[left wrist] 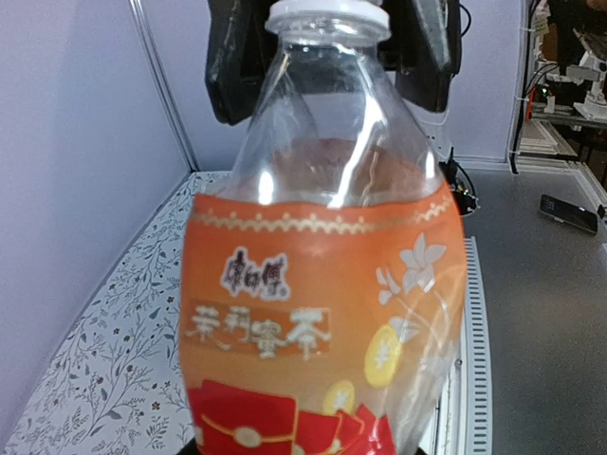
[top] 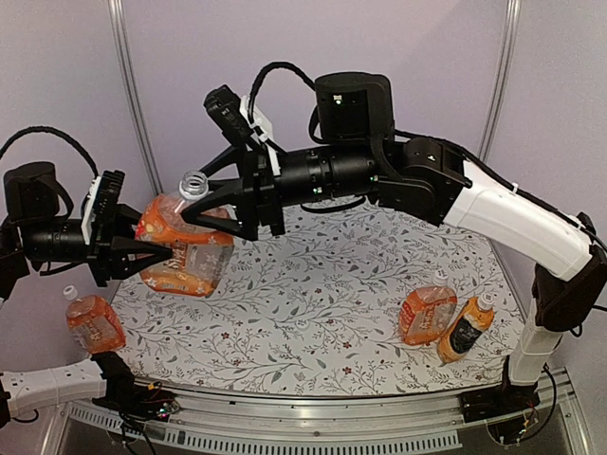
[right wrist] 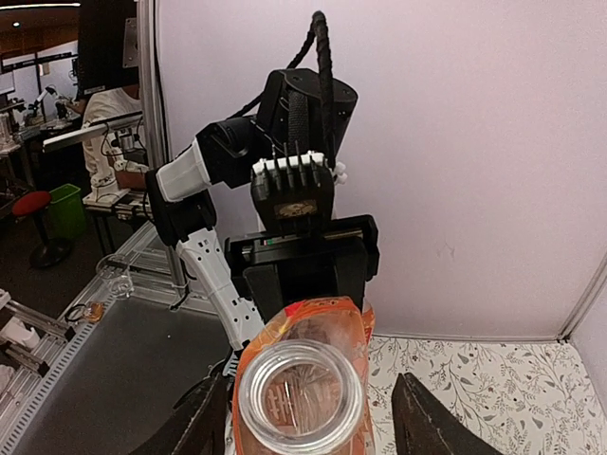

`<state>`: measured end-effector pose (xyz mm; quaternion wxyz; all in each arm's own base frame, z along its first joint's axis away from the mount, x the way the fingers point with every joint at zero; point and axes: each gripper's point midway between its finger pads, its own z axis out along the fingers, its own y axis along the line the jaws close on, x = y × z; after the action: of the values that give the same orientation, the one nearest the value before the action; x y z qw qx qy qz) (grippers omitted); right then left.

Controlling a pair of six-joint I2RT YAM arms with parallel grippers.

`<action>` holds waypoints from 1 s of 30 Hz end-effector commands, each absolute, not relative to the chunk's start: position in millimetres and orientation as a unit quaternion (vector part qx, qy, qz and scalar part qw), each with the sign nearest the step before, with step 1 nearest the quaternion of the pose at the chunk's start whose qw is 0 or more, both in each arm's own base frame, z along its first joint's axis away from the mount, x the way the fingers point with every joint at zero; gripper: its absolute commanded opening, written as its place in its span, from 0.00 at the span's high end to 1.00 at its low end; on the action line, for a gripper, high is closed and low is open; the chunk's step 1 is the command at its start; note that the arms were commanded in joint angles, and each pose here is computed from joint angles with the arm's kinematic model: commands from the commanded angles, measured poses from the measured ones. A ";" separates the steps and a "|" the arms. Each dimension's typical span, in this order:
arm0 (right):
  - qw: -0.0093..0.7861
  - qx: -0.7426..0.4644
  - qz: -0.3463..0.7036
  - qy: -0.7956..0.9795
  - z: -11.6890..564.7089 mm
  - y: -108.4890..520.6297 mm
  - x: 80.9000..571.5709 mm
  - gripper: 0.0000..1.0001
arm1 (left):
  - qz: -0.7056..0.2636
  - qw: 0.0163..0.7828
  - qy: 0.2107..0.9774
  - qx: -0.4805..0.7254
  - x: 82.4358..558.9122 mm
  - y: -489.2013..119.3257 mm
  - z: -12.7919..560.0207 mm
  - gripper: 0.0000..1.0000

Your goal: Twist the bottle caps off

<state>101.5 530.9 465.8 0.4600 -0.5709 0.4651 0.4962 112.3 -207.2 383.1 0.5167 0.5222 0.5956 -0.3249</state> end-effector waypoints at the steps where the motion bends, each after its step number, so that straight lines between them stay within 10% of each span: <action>1: 0.439 -0.569 0.523 0.458 467.6 539.9 94.3 0.51 | -0.325 0.511 0.598 0.525 116.1 -210.4 379.0 0.86; 8: 0.429 -0.560 0.509 0.493 451.3 542.5 104.6 1.00 | -0.321 0.514 0.604 0.518 118.8 -209.1 379.2 0.77; 11: 0.447 -0.532 0.468 0.546 435.3 535.7 137.3 1.00 | -0.299 0.527 0.621 0.497 128.4 -202.9 376.4 0.03; 19: 0.533 -0.317 0.197 0.759 350.7 432.7 352.5 1.00 | -0.185 0.583 0.658 0.439 163.7 -169.5 368.9 0.00; 30: 0.498 -0.142 0.114 0.848 218.6 360.5 524.7 1.00 | -0.145 0.577 0.679 0.430 182.0 -162.6 351.4 0.00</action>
<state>492.5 373.1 247.1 0.4996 -0.1926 0.8339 0.1342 169.9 -166.1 360.1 0.5783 0.4351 0.6690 -0.1695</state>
